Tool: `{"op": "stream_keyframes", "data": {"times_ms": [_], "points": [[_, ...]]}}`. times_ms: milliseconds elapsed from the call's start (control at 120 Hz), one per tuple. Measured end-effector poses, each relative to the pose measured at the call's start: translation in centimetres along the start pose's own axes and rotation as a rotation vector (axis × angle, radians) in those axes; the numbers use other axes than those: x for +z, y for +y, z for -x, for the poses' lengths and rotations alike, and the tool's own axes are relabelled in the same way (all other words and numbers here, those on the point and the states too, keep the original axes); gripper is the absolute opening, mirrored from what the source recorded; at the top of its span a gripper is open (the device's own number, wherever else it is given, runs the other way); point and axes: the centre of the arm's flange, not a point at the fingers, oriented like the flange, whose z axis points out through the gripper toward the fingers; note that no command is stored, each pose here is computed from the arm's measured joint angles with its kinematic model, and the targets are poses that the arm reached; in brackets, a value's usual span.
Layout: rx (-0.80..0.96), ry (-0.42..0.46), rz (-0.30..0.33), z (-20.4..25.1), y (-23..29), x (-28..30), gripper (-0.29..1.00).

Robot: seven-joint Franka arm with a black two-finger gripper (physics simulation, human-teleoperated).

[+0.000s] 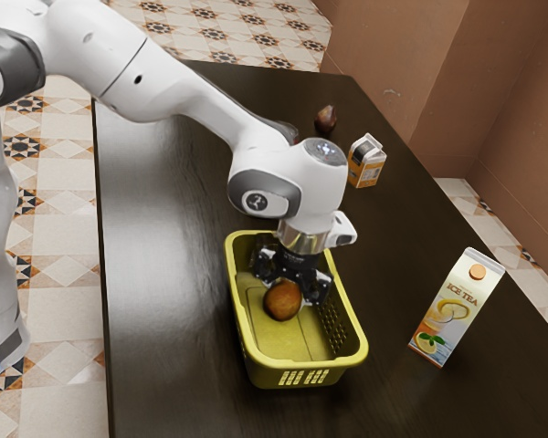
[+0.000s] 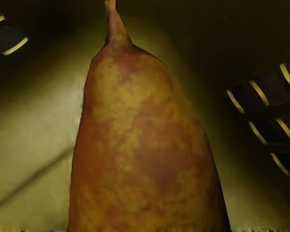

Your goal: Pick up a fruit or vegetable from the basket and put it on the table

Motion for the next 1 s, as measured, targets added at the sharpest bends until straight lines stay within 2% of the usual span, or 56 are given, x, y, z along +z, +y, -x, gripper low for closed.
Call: {"op": "stream_keyframes", "data": {"times_ms": [317, 517, 583, 658, 817, 917, 1000], "points": [[-0.001, 0.006, 0.014, 0.4, 0.3, -0.4, 0.28], [-0.043, 0.041, 0.072, -0.4, -0.3, -3.8, 0.28], [-0.080, 0.059, 0.094, -1.6, -1.0, -5.2, 0.21], [-0.093, 0.098, 0.137, -1.6, -1.6, -8.1, 0.19], [-0.022, 0.264, 0.208, 1.9, -2.8, -15.4, 0.17], [-0.102, 0.328, 0.215, -0.7, -5.6, -18.1, 0.18], [-0.196, 0.333, 0.202, -3.5, -8.0, -18.8, 0.18]]}}
